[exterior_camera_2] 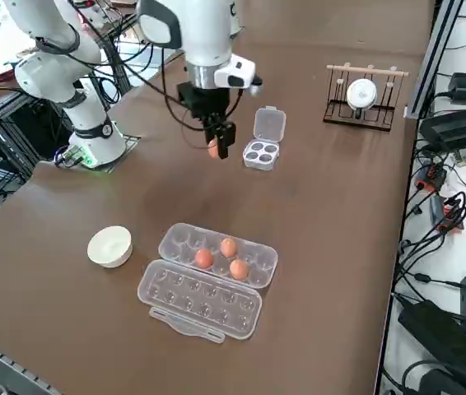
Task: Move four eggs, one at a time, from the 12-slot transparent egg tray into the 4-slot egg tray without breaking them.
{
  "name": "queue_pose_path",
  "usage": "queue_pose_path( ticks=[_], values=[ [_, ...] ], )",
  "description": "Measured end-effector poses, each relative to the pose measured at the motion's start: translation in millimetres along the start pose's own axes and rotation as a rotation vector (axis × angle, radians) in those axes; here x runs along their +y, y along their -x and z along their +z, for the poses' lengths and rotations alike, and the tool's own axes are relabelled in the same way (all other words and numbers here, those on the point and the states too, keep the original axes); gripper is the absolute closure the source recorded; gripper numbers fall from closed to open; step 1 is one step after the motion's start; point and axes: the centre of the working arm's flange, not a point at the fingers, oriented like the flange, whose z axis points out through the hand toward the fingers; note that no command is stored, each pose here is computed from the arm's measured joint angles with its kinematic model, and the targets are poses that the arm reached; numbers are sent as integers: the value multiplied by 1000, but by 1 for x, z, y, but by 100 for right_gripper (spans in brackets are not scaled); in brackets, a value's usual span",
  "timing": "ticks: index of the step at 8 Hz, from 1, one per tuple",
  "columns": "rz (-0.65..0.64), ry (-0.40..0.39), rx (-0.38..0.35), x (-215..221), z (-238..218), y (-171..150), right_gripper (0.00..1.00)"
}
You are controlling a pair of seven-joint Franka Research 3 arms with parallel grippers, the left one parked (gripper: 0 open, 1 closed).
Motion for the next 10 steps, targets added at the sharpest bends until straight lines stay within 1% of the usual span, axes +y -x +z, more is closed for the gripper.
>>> queue_pose_path(
  ticks=[1, 4, 7, 8, 10],
  values=[
    [48, 7, 0, -15, 5, -25, 42],
    [194, 33, 23, -48, 35, -78, 42],
    [322, 60, 67, -88, 70, -139, 42],
    [359, 63, 80, -96, 84, -153, 42],
    [417, 58, 84, -109, 106, -171, 42]
  ],
)
